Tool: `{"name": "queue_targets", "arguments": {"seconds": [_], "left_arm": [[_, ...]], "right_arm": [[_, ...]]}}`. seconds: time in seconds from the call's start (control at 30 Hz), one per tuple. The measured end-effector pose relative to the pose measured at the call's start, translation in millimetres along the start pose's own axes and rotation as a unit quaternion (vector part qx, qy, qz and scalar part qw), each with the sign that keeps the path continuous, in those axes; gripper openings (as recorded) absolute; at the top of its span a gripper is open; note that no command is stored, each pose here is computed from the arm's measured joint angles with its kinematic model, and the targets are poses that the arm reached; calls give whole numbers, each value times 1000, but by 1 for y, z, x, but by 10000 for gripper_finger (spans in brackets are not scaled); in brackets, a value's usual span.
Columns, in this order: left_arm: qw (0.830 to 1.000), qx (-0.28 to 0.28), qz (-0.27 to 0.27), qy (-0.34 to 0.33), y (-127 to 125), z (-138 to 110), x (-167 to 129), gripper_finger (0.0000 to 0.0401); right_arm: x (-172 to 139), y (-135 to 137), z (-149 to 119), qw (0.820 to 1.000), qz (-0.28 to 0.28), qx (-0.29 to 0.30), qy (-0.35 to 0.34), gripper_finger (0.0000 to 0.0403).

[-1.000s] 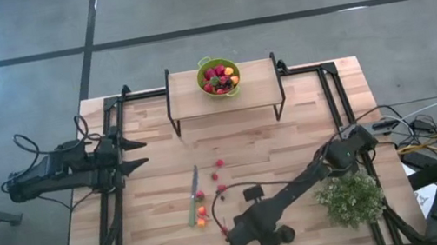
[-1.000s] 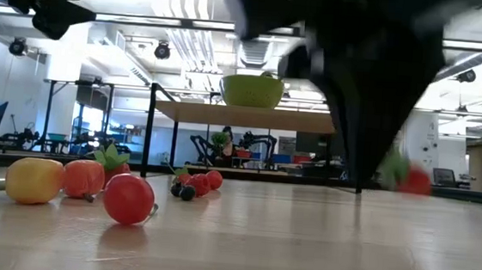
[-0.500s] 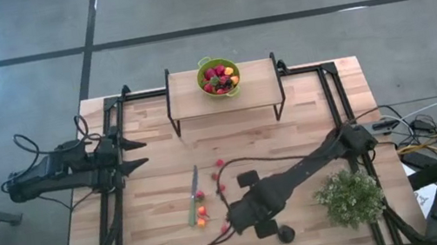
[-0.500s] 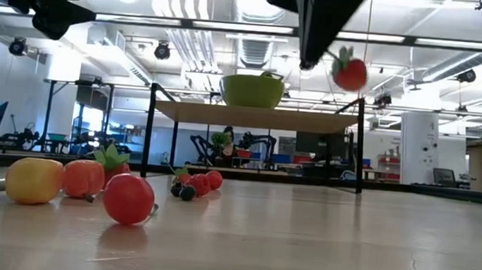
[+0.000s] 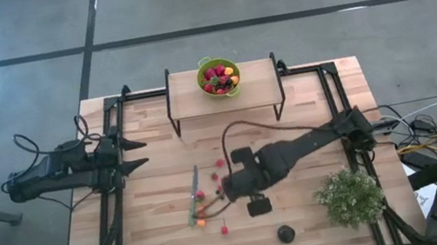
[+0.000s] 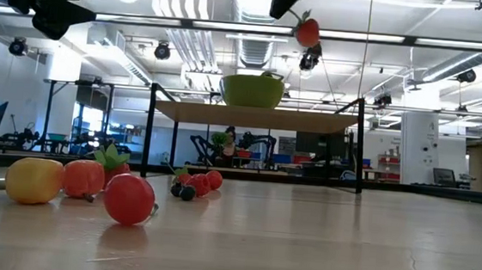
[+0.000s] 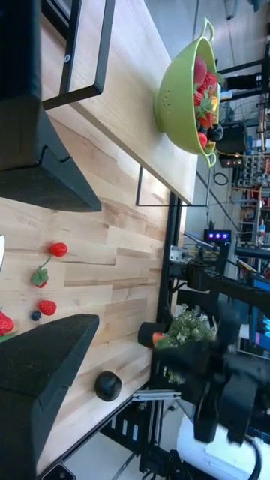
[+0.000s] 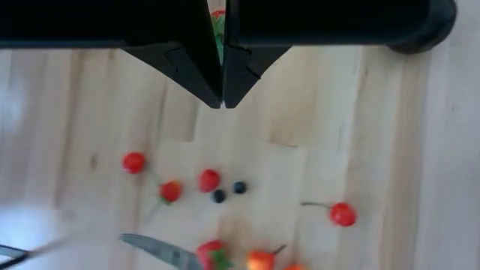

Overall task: Pick & Place Fruit
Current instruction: Put the strawberry into the green colander on the shelf

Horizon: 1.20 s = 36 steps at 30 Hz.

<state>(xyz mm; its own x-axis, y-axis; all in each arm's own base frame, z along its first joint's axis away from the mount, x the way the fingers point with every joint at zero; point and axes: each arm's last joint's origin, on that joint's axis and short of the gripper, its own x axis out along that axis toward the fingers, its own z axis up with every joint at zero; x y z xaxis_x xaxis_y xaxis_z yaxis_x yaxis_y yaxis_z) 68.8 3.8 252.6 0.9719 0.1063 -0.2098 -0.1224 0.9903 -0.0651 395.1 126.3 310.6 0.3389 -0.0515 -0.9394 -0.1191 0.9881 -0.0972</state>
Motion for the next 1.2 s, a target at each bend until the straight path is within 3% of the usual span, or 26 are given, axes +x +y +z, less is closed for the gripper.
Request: {"name": "queue_targets", "arguments": {"seconds": [0.53,0.77,1.2], "left_arm": [[1000,0,0,0,0,0,0,241],[1000,0,0,0,0,0,0,241],[1000,0,0,0,0,0,0,241]], "right_arm": [[1,-104,4,998,13,55,-12,8],[-17,-152,9,991,16,66,-112,8],[-57,-252,-8,950,-74,169,-250,8]]}}
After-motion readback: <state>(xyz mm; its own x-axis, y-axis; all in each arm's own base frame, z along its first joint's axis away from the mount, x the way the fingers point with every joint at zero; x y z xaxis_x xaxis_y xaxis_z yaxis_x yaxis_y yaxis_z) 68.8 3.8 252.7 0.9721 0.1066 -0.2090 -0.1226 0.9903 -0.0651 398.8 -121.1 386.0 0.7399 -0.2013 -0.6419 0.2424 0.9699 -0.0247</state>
